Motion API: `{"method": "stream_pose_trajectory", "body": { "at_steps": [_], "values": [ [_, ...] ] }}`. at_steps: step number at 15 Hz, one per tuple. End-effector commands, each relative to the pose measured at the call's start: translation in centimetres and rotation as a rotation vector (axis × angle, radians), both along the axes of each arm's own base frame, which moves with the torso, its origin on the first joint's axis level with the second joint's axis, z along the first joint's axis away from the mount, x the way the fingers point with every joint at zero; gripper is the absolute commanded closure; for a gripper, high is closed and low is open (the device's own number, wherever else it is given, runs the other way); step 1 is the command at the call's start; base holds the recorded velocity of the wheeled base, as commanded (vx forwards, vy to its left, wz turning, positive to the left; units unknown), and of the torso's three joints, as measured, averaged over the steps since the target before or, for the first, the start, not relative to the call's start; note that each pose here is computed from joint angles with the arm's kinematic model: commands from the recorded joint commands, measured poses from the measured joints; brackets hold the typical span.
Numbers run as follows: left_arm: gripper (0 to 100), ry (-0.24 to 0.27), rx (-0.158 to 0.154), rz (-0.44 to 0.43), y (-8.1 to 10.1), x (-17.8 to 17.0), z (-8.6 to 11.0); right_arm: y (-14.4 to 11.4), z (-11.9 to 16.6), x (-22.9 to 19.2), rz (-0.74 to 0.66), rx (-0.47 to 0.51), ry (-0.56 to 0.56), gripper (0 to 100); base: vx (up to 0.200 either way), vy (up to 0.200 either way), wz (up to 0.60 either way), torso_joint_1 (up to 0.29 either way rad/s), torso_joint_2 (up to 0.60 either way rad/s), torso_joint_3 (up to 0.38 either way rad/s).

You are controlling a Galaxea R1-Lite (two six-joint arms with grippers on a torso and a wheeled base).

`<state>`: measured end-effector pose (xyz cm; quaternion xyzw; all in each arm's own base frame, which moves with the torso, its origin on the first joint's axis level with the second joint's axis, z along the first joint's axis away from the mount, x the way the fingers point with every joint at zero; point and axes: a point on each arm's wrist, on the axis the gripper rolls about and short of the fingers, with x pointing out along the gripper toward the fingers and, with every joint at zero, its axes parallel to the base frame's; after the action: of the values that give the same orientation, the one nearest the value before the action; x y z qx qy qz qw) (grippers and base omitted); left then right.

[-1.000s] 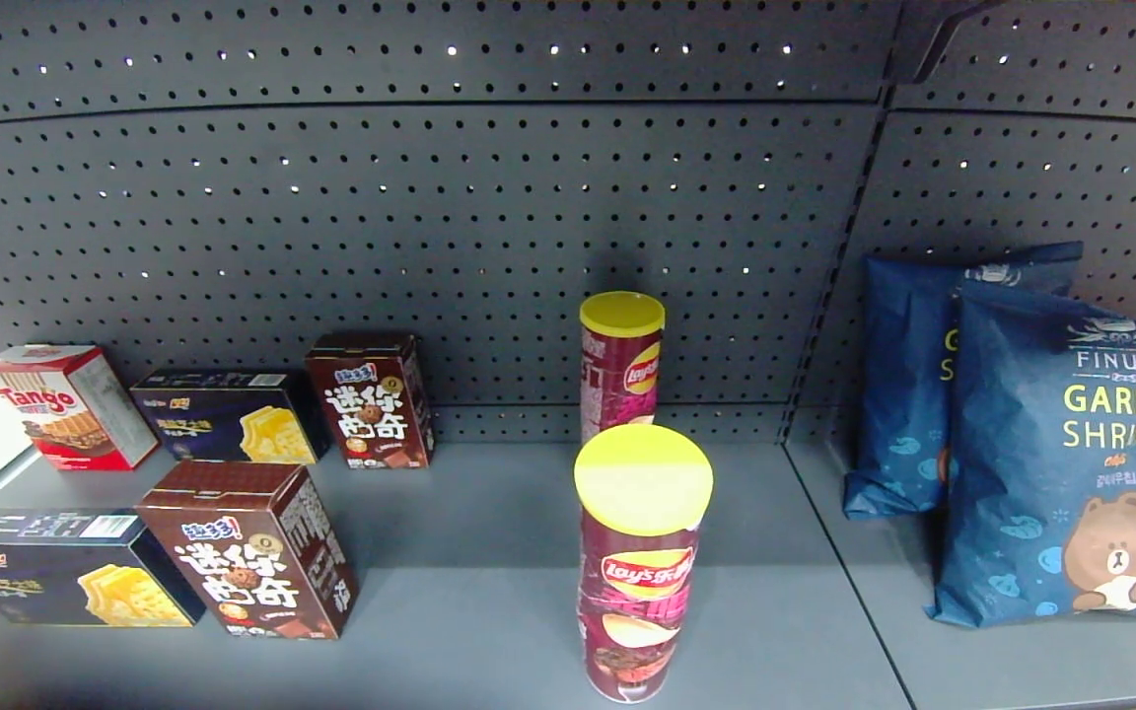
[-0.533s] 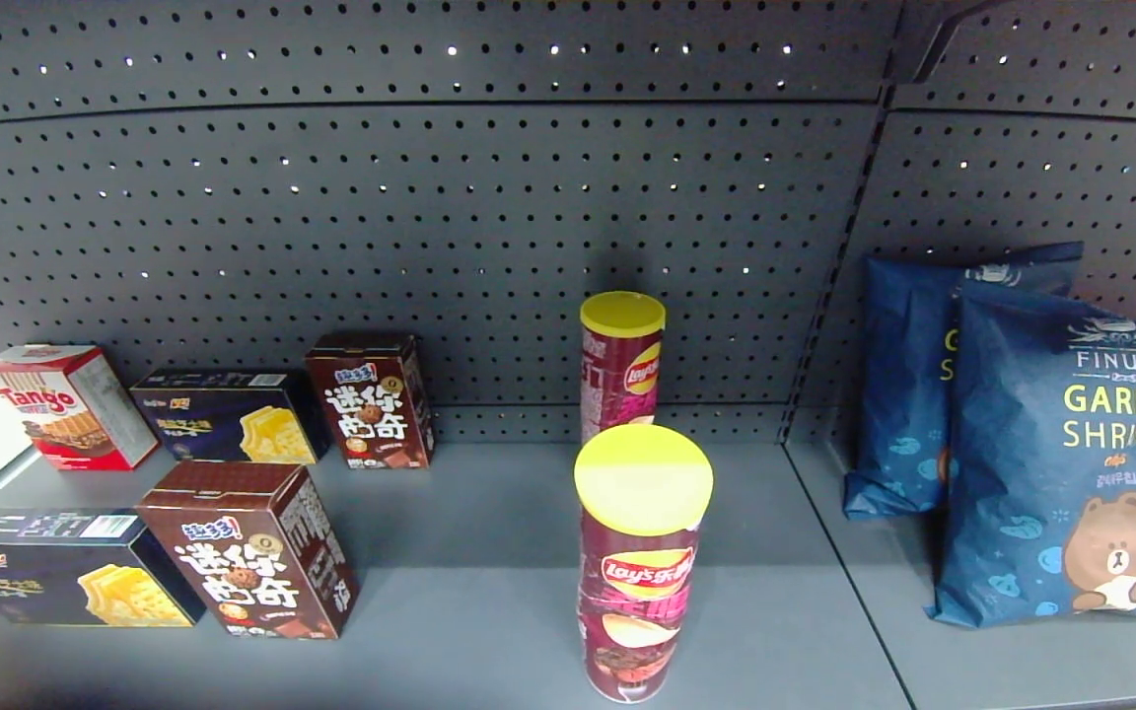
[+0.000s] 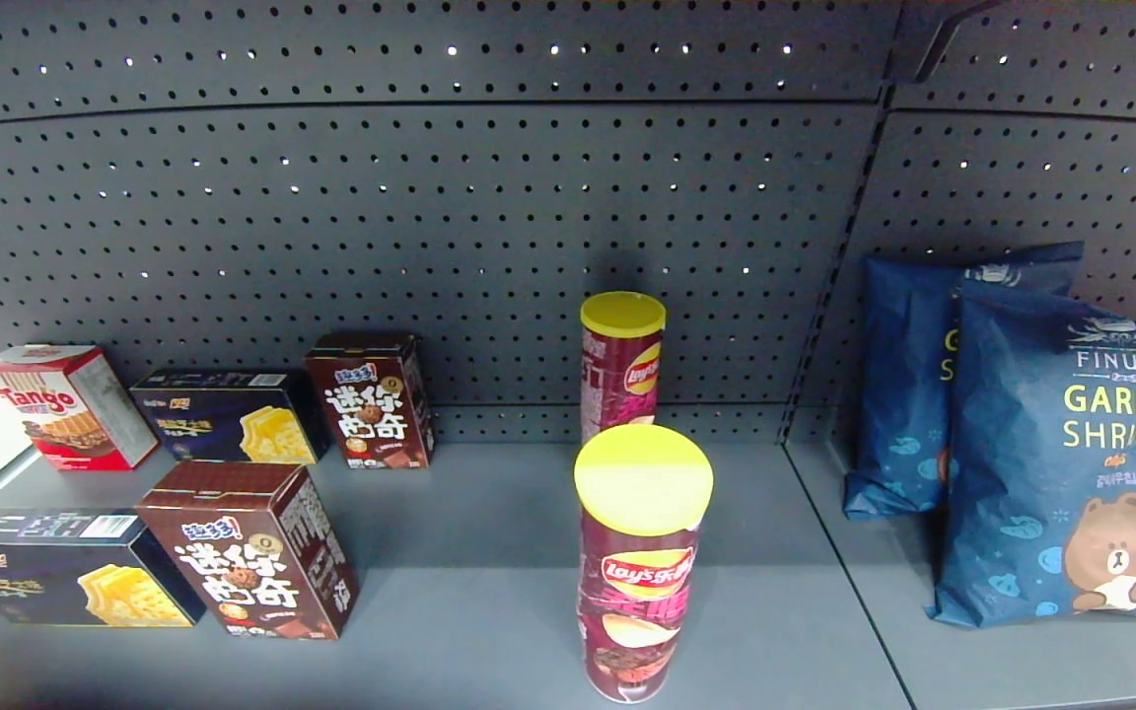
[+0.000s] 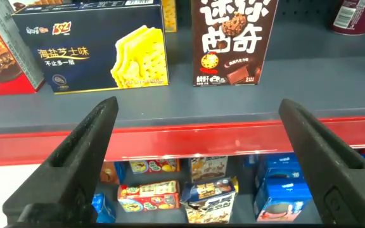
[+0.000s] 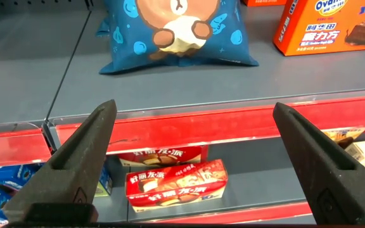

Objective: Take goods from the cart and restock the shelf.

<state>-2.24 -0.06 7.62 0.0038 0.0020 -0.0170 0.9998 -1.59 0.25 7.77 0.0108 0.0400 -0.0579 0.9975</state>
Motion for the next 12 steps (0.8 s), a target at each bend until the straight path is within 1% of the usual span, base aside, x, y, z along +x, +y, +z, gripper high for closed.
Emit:
{"method": "stream_pose_trajectory", "body": {
  "at_steps": [1,2,3,12],
  "values": [
    [0,0.001,0.0,0.0,0.0,0.01,0.0,-0.04,0.0,0.02,0.02,0.0,0.005,0,0.0,0.0,0.0,0.0,0.0,0.0],
    [0,0.001,0.0,0.0,0.0,0.01,0.0,-0.25,-0.05,-0.13,0.155,-0.001,-0.012,0,0.0,0.0,0.0,0.0,0.0,0.0],
    [0,0.001,0.0,0.0,0.0,0.01,0.0,-0.21,-0.13,-0.63,0.134,-0.004,-0.081,0,0.0,0.0,0.0,0.0,0.0,0.0],
    [0,0.001,0.0,0.0,0.0,0.01,0.0,-0.21,-0.16,-0.69,0.132,-0.006,-0.087,0,0.0,0.0,0.0,0.0,0.0,0.0]
  ]
}}
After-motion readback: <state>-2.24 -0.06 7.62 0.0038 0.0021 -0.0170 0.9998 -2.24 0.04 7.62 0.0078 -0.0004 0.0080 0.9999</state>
